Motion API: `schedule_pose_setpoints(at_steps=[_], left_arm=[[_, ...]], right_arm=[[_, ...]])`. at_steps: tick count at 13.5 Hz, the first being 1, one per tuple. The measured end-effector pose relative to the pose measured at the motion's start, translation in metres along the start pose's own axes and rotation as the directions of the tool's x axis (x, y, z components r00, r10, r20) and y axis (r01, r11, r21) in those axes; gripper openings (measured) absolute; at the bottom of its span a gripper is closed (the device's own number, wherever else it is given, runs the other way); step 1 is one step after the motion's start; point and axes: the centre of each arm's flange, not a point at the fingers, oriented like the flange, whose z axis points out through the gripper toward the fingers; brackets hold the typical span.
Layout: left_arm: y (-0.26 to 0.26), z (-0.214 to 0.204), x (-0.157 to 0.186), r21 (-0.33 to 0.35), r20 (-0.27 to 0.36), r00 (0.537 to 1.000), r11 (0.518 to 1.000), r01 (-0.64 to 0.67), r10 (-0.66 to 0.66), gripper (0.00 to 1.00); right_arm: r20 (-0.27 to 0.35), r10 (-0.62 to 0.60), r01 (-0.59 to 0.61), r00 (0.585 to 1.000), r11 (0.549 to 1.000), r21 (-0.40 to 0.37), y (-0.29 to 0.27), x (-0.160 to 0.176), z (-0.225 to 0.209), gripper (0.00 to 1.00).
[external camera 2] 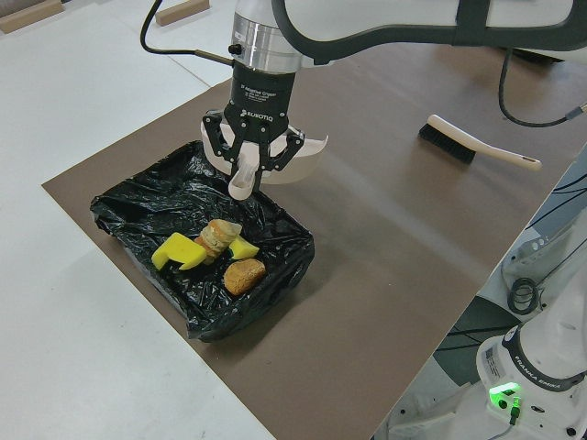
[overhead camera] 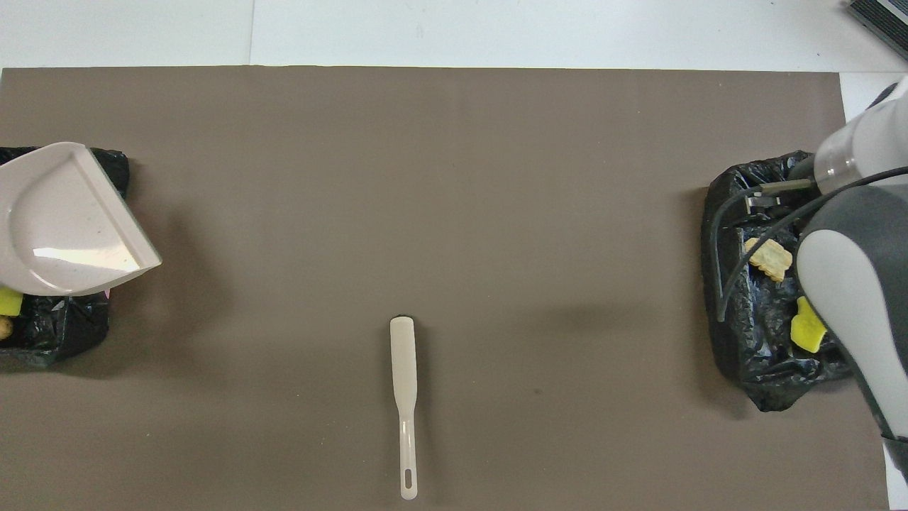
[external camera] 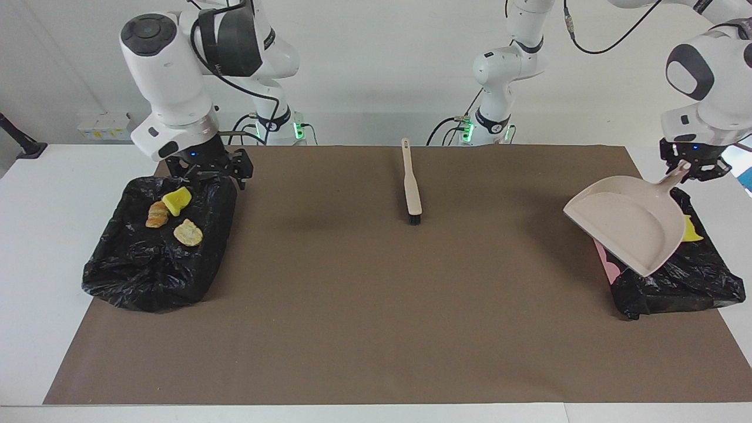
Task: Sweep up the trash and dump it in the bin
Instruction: 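Carry the empty dustpan to the table center with the left gripper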
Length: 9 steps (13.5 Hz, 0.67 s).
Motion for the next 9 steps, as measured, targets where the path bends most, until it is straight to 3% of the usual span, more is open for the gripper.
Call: schedule_pose_setpoints(at_steps=[6, 9], left_arm=[[0.049, -0.013, 0.116, -0.080, -0.109, 0.967, 0.972, 0.222, -0.230, 0.32], [0.088, -0.017, 0.192, -0.103, -0.114, 0.919, 0.925, 0.367, -0.377, 0.32]], right_arm=[[-0.034, 0.004, -0.004, 0.999, 1.000, -0.003, 0.004, -0.015, -0.021, 1.00], [-0.045, 0.011, -0.011, 0.999, 1.000, -0.003, 0.007, -0.027, -0.029, 1.00]])
